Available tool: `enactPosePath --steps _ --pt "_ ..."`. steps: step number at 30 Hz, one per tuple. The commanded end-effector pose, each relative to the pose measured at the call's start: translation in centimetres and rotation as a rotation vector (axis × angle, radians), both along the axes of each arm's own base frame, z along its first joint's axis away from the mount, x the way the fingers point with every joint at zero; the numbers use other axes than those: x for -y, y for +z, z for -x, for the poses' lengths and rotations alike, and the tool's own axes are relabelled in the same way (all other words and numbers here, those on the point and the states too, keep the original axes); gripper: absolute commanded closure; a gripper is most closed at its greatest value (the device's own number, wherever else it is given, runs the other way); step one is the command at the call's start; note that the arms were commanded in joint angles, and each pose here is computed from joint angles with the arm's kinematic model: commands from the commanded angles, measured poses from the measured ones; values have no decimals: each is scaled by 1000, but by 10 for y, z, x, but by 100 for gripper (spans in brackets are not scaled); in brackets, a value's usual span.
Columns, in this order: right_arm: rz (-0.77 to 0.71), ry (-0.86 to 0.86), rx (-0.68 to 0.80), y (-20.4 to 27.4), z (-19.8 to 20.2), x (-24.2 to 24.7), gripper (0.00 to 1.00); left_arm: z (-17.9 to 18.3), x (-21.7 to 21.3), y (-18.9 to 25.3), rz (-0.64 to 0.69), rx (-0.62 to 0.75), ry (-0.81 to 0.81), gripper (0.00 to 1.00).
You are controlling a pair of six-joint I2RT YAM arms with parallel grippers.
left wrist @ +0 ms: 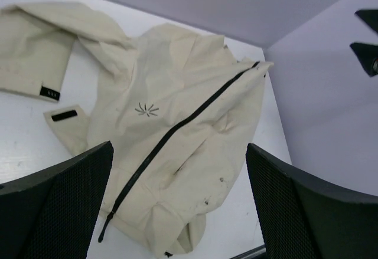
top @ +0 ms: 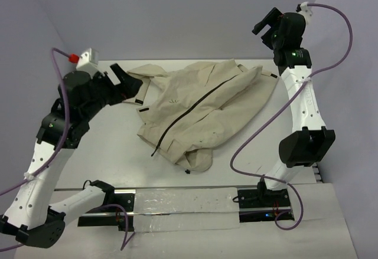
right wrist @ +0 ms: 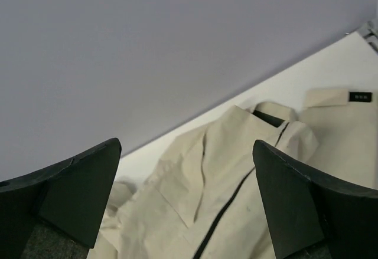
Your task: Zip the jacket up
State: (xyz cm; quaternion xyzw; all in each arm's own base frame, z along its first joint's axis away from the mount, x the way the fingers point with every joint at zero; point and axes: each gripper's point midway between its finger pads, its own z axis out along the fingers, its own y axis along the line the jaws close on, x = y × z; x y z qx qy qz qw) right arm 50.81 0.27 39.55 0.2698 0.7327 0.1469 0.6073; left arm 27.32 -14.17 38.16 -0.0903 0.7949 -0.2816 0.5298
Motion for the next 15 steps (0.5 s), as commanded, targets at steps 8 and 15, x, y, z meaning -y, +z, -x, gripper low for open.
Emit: enactPosePath --steps 8,15 --pt "395 -31 -304 -57 94 -32 0 -1 17 43 23 138 -111 1" --pt "370 18 -309 -81 101 -42 0 5 17 31 25 122 -128 1"
